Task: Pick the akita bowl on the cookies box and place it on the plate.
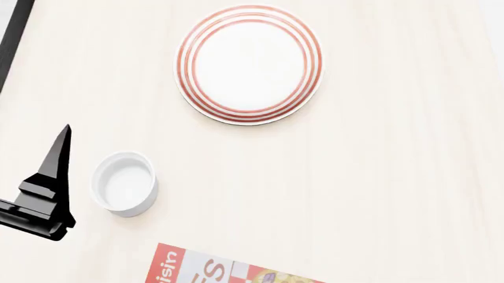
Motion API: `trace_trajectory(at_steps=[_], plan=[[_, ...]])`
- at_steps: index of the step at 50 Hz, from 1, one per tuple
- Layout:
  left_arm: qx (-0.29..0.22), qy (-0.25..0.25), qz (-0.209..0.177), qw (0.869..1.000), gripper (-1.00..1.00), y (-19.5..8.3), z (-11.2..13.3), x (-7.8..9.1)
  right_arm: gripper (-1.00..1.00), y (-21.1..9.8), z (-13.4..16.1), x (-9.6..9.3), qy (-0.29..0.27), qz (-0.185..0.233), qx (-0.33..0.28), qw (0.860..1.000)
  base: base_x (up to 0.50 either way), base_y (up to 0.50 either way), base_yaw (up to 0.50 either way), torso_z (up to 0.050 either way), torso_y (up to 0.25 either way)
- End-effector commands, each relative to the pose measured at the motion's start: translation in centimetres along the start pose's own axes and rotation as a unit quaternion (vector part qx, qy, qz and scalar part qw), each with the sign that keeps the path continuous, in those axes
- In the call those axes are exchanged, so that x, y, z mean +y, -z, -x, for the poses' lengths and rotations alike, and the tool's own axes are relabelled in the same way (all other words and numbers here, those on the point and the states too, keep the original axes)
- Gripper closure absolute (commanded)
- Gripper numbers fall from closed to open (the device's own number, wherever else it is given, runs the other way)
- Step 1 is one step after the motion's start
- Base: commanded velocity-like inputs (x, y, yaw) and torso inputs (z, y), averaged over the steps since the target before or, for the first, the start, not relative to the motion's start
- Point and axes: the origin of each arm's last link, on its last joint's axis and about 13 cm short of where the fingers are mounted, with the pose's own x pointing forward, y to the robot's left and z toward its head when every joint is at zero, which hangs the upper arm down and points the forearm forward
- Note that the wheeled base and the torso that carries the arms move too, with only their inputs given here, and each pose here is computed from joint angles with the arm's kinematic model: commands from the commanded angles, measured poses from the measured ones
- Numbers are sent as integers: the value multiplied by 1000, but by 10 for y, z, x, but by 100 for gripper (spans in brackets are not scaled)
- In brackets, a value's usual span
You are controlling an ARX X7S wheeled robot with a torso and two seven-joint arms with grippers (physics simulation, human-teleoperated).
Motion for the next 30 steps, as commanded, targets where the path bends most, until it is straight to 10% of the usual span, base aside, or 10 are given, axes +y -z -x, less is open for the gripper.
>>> trace_trajectory(at_steps=[1,30], plan=[[2,1,0,1000,-100,1,0,0,-100,2,1,1,-9,-9,55,998,0,0,0,0,0],[0,4,-1,1000,-100,2,1,-2,-100,5,0,-7,23,32,117,992,0,0,0,0,0]])
